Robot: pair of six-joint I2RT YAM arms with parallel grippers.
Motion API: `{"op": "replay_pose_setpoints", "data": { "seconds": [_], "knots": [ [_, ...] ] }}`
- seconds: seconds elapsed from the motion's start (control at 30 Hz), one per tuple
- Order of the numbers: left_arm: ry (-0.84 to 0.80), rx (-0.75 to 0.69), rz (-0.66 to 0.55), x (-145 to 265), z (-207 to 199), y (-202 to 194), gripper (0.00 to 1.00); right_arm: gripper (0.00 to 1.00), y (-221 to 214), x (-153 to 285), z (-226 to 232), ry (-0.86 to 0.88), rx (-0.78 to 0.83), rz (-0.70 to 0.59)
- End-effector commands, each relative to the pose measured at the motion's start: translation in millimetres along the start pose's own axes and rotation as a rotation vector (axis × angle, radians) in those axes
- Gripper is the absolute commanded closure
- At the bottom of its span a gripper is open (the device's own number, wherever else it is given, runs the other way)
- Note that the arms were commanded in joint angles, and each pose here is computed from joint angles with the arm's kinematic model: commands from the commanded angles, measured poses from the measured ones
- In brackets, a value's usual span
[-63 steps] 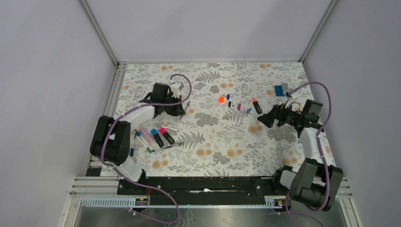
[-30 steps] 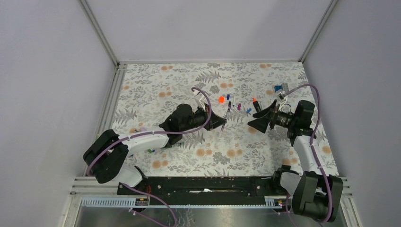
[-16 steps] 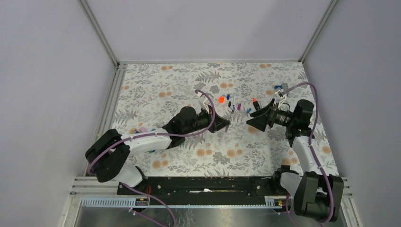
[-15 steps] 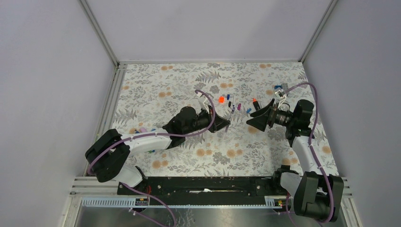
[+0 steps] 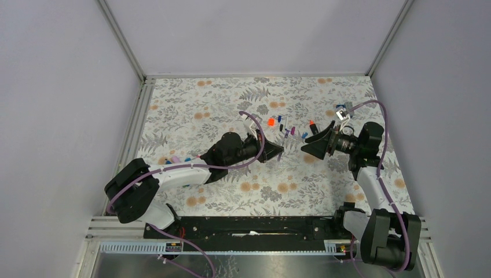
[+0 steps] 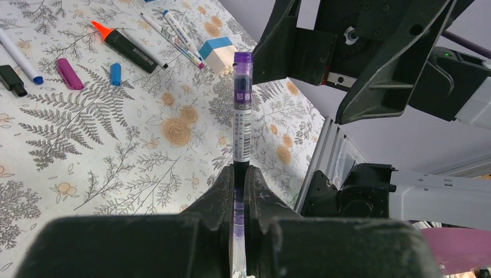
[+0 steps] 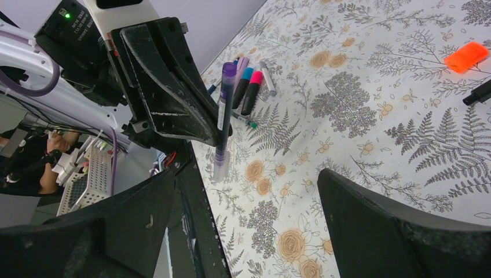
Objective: Open the pen caps
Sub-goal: Open the pen cap from the pen.
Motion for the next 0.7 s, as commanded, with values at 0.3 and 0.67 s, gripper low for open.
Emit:
{"op": "replay_pose_setpoints", "data": {
  "seconds": [0.3, 0.67],
  "knots": [
    [-0.068, -0.048, -0.148, -2.0, -21.9, 24.4, 1.0, 0.0, 3.2, -1.7, 2.4, 0.025, 0.022, -0.002],
    [-0.065, -0.032, -0.18, -1.4, -21.8, 20.8, 1.0, 0.0, -3.0, -8.7, 5.4, 0.03, -0.047, -0.019]
  ]
}}
Point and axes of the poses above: each gripper's point midway between its finger pads, its own x axis back along the fingers, its own z axis along the line the jaws close on, y = z × x, the point moved 7 cm from there along x, back along the fingers, and after that the axes turned 1 degree about x, right-handed, at the moved point
